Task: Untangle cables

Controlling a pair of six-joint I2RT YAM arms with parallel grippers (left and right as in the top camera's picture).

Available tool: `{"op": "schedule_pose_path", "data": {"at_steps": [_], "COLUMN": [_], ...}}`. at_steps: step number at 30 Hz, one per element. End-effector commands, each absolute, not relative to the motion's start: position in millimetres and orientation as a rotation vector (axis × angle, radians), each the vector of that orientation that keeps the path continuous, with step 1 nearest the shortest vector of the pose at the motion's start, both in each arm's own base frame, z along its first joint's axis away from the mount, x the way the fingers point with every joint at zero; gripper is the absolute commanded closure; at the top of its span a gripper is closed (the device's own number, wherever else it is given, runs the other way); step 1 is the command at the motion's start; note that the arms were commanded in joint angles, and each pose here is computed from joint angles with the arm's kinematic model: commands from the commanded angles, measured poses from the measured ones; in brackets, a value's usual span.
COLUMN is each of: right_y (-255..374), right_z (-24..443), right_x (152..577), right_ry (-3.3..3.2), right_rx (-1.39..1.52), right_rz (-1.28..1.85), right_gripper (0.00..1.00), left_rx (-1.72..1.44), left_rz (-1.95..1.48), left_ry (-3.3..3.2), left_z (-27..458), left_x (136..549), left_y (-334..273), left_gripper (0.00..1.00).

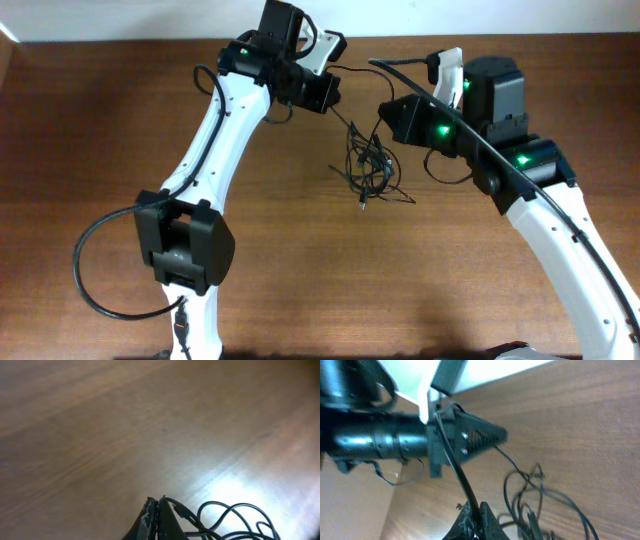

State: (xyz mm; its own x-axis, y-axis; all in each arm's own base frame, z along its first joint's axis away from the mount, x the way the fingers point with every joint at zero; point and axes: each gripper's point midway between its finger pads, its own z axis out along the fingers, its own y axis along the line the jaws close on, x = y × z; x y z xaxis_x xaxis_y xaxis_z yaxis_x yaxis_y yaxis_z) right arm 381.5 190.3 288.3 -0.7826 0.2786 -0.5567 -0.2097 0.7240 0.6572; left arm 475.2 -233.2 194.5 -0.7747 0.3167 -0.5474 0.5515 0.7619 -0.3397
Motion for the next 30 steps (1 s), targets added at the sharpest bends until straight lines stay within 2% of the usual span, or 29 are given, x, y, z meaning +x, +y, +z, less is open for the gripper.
{"op": "schedule_pose_path", "data": {"at_steps": [1,8,14,18,22,30], "right_y": [166.9,102.1,99.8,114.6,135.6,167.9], "right_z": [273.5,223.4,186.6,171.0,179.6,200.9], "right_x": [378.9,359.5,359.9,366.6,376.4,386.2], "right_ry": [2.337,2.514,2.632,2.676,2.638,2.556], "right_rx": [0.157,0.375,0.396,0.377,0.299,0.176], "right_rz": [0.816,0.339,0.262,0.339,0.491,0.735], "right_gripper": [0.96,0.96,0.96,0.96,0.96,0.96], "left_rx": [0.559,0.492,0.478,0.492,0.547,0.577], "left_rz": [-0.447,-0.413,-0.393,-0.407,-0.547,-0.719], "left_ry": [2.492,2.421,2.357,2.364,2.318,2.067], "left_z": [199.5,231.9,278.7,295.5,314.0,411.6], "left_x": [499.6,518.4,516.8,503.2,490.9,466.5], "left_y": [-195.3,-170.8,-164.5,-167.1,-185.3,-203.6], "left_gripper": [1.00,1.00,1.00,1.00,1.00,1.00]}}
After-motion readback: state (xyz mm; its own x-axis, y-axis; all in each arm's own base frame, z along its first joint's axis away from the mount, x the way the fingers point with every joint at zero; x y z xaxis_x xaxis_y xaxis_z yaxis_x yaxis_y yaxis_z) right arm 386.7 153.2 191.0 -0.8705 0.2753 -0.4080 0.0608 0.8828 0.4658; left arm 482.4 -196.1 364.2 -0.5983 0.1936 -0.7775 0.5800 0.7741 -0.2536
